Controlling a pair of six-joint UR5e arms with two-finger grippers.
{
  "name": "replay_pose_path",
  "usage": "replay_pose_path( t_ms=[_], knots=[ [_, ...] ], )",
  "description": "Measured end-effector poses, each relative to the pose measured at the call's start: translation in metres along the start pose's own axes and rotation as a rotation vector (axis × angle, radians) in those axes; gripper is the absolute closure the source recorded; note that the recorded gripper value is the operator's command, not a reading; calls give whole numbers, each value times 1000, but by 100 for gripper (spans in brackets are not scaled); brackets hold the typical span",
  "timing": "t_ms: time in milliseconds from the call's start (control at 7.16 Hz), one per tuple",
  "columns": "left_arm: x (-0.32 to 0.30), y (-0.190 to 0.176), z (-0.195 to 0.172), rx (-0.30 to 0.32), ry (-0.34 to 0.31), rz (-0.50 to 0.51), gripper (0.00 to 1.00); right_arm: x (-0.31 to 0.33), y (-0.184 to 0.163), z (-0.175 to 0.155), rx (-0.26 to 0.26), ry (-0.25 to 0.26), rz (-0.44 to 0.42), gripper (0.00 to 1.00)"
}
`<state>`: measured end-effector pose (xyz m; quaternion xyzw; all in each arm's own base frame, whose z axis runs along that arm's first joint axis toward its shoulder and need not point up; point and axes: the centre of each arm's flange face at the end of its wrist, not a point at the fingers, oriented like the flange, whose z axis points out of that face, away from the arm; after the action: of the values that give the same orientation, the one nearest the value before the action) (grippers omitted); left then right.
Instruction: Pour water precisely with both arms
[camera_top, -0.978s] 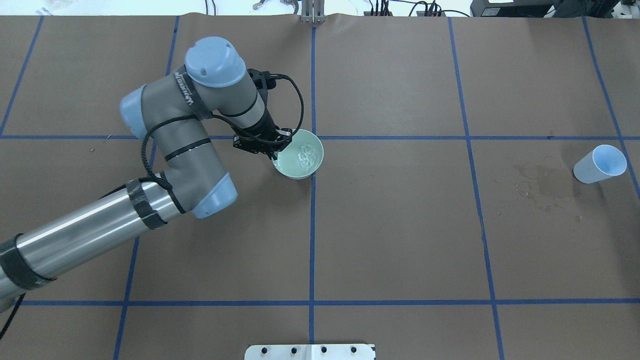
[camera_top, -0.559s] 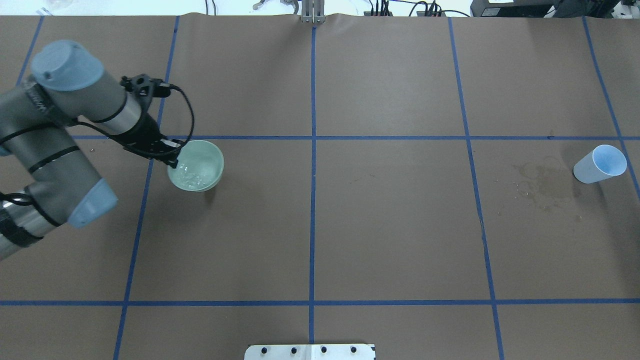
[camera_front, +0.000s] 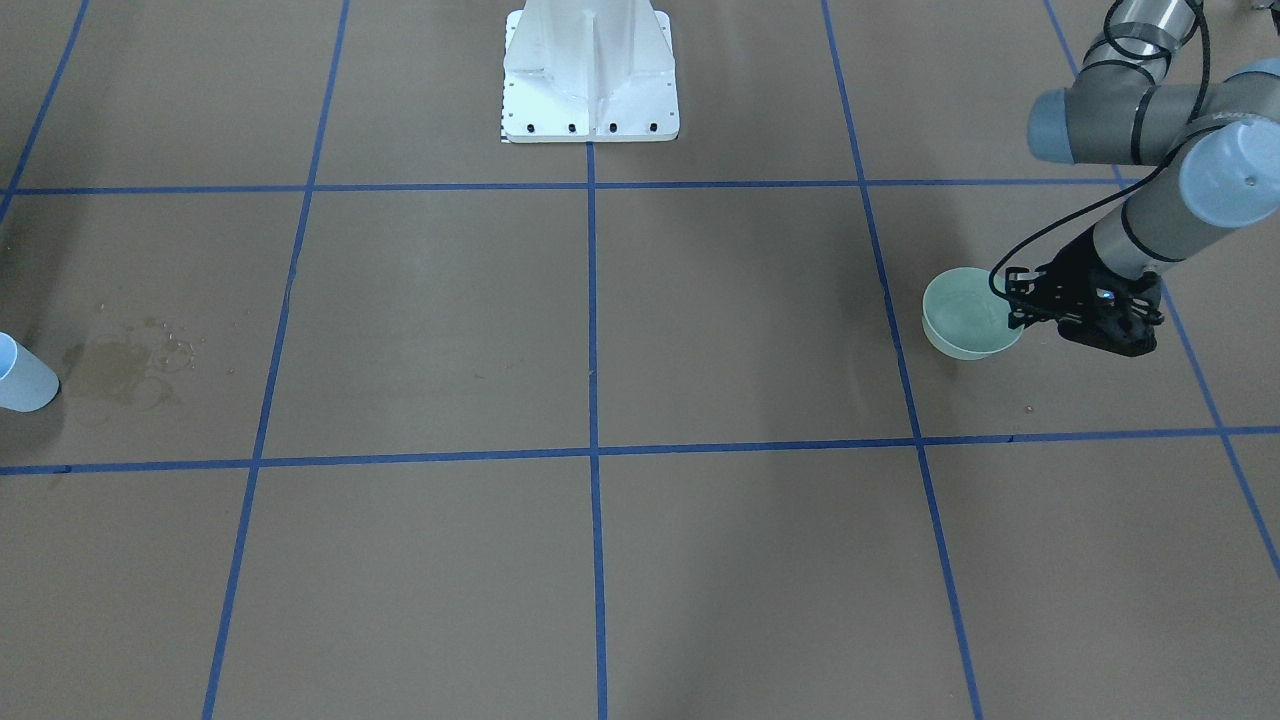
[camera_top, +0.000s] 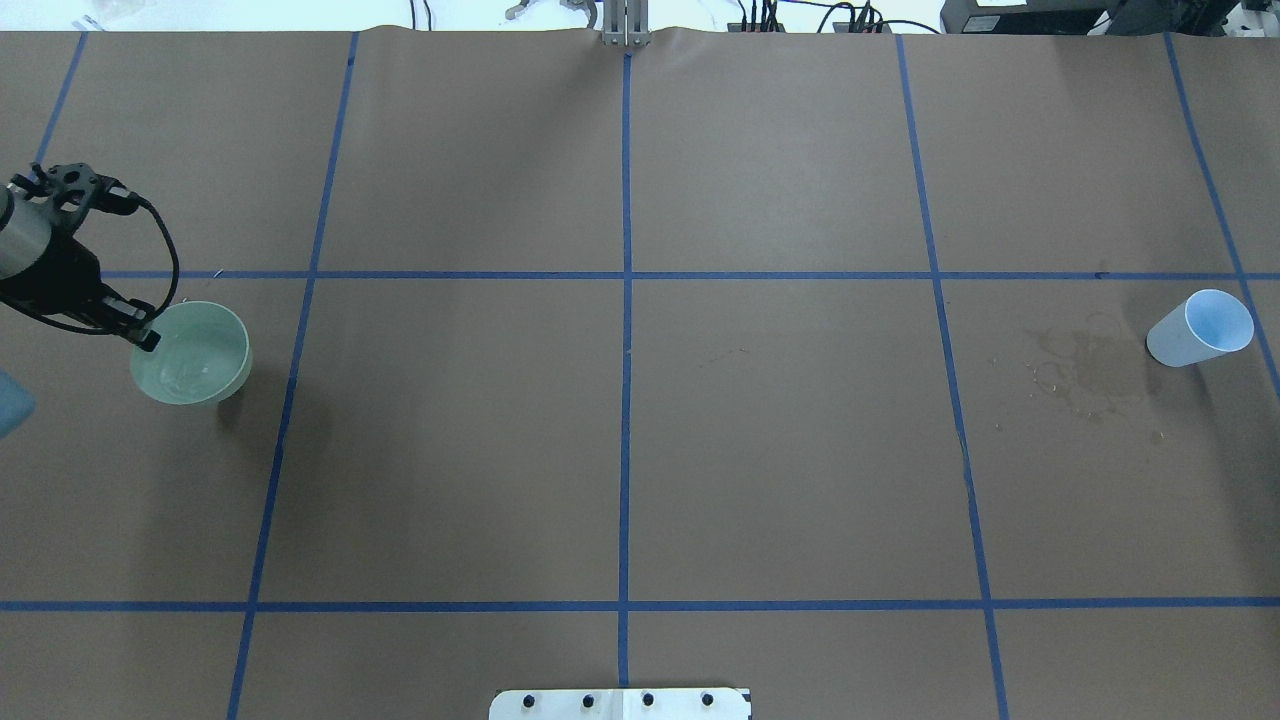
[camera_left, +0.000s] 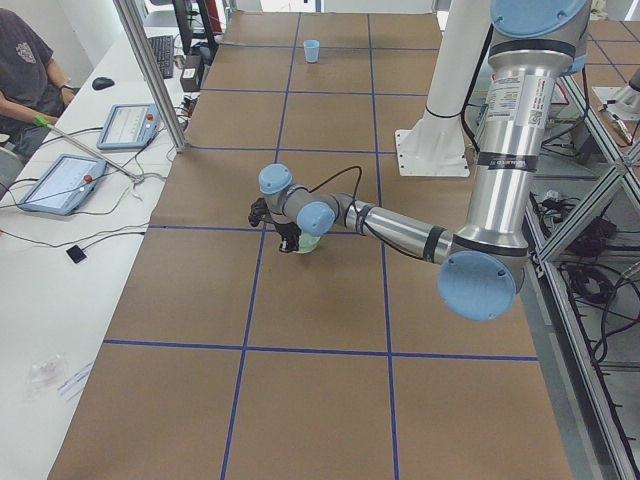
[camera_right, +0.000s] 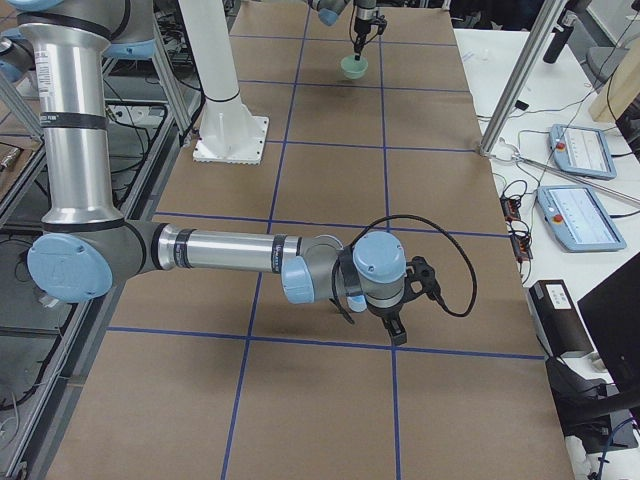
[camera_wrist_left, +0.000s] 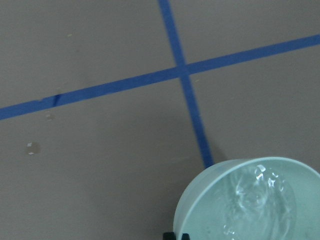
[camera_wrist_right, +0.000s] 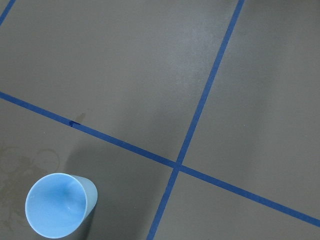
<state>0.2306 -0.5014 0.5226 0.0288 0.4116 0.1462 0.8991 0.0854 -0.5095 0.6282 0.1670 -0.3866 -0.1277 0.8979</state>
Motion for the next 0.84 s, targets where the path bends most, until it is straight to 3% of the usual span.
replay_pose_path(
  t_ms=[419,559,698,838],
  knots=[
    [-63,15,4,-22,-36,-13,100,-2,0,-1,2,0,1,0],
    [-77,17,10,-35,-45,-16,78,-2,0,-2,2,-1,1,0],
    [-86,19,15,-44,-53,-17,1,-2,0,-2,3,0,1,0],
    [-94,20,16,-47,-59,-16,0,-2,0,-2,2,0,2,0]
  ],
)
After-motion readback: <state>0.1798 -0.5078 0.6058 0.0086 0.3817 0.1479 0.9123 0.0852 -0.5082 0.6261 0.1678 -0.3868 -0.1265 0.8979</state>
